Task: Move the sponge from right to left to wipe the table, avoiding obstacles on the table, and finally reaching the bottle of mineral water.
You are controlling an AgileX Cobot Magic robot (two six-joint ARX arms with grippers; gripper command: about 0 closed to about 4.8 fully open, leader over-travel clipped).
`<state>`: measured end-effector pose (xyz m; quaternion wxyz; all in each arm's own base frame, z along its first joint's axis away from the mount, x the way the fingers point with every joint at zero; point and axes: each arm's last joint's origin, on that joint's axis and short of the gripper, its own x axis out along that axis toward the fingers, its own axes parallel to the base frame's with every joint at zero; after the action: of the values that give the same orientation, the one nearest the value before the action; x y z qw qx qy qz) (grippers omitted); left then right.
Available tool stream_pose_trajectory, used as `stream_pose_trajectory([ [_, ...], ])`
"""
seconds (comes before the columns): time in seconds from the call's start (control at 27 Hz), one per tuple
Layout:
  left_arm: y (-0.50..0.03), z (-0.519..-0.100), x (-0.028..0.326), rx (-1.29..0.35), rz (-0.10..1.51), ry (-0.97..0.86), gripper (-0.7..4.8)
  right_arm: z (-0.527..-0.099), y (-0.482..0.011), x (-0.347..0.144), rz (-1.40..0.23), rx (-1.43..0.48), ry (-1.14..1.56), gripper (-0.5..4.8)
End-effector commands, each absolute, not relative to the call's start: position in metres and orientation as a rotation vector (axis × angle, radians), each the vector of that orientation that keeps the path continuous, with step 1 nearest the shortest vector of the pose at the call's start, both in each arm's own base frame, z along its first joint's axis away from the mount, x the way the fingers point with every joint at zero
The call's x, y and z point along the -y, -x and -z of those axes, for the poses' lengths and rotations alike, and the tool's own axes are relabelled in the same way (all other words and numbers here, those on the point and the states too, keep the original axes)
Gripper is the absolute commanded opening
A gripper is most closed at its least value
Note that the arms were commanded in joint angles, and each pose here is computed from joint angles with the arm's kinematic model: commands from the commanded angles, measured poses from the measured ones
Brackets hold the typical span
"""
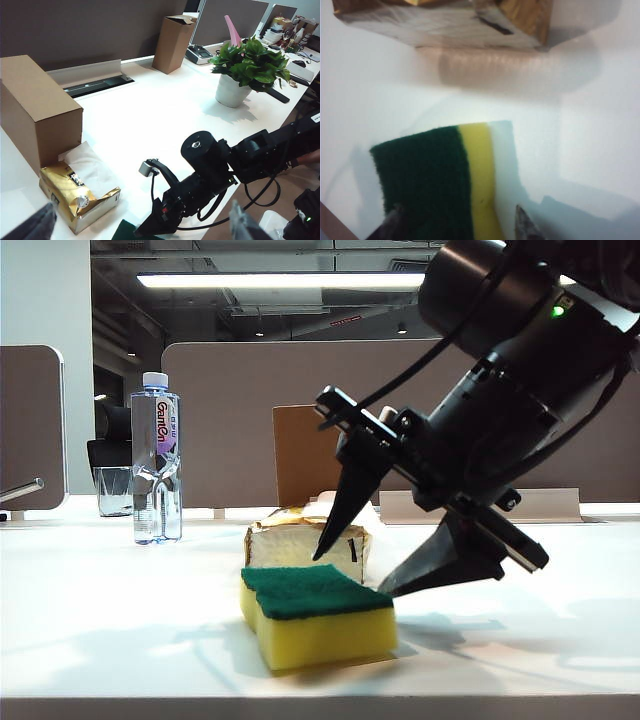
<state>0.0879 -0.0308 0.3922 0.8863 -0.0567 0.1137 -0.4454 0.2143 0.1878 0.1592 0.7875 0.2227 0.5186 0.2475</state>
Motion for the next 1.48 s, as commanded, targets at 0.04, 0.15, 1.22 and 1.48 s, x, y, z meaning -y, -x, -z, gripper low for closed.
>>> stream_pose_trajectory([
  [0.04, -0.087, -0.395, 0.031, -0.222, 0.934, 0.112, 4.53, -0.168, -0.214, -0.188, -0.557, -1.085, -0.493, 2.79],
  [0.15, -0.087, -0.395, 0.031, -0.222, 0.934, 0.113, 4.53, -0.179, -0.216, -0.187, -0.574, -1.045, -0.502, 2.79],
  [1.22, -0.087, -0.394, 0.031, -0.228, 0.933, 0.115, 4.53, -0.326, -0.221, 0.006, -0.298, -0.849, -0.355, 2.79],
  [1.48, -0.087, -0.394, 0.031, -0.234, 0.933, 0.117, 4.53, -0.359, -0.185, 0.003, -0.346, -0.844, -0.38, 2.79],
])
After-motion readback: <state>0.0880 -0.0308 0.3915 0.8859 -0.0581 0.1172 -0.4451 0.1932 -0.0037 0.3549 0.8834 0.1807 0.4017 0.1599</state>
